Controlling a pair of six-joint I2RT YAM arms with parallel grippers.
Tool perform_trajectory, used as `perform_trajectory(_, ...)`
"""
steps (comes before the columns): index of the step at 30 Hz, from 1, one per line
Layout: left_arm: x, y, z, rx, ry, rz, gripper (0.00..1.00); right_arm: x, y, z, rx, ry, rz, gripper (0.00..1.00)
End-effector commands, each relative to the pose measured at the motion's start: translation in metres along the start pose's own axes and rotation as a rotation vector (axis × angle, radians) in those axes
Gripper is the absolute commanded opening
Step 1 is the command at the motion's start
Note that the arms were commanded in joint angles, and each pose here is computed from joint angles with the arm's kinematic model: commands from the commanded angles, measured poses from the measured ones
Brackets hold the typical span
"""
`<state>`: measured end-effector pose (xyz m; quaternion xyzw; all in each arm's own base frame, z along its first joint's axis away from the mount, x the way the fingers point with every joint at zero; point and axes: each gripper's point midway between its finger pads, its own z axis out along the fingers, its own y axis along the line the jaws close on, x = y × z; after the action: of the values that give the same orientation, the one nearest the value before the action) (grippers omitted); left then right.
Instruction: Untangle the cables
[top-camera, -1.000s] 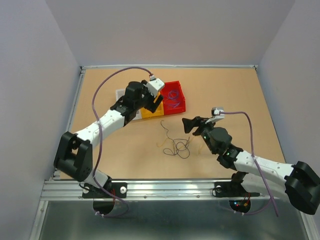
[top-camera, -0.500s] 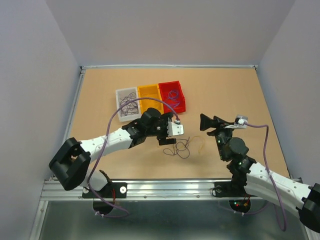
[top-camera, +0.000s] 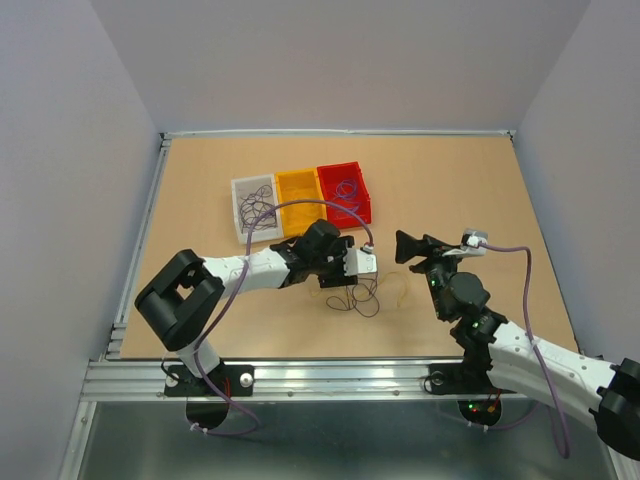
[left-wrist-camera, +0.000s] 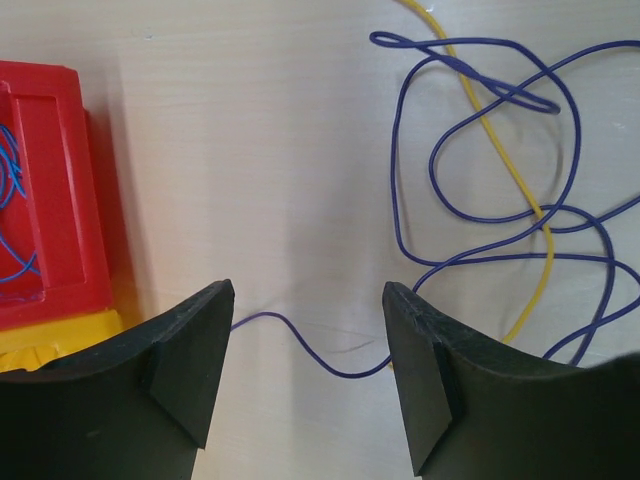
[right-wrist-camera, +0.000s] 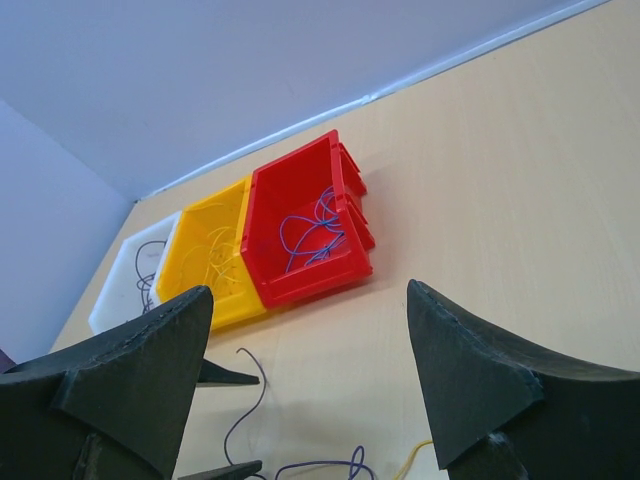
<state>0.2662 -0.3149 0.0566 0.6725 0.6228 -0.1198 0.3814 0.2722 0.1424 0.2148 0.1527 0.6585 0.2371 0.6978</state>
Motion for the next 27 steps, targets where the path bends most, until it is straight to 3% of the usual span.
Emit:
perform_trajectory(1, -0.016, 0.017, -0.004, -0.046, -0.021, 0.027, 0.71, -0.009, 0.007, 0.002, -0.015, -0.026, 0.036, 0.83)
perform_trajectory(15, -0.069, -0.007, -0.055, 0.077, -0.25, 0.072, 0.78, -0.008, 0.006, 0.002, -0.01, -0.025, 0.036, 0.83)
perform_trajectory(21, -0.051, -0.039, -0.048, 0.26, -0.178, 0.126, 0.79, -0.006, 0.006, 0.003, -0.009, -0.017, 0.028, 0.83)
perform_trajectory(27, -0.021, -0.051, -0.034, 0.294, -0.062, 0.124, 0.63, -0.004, 0.008, 0.003, -0.017, -0.01, 0.023, 0.83)
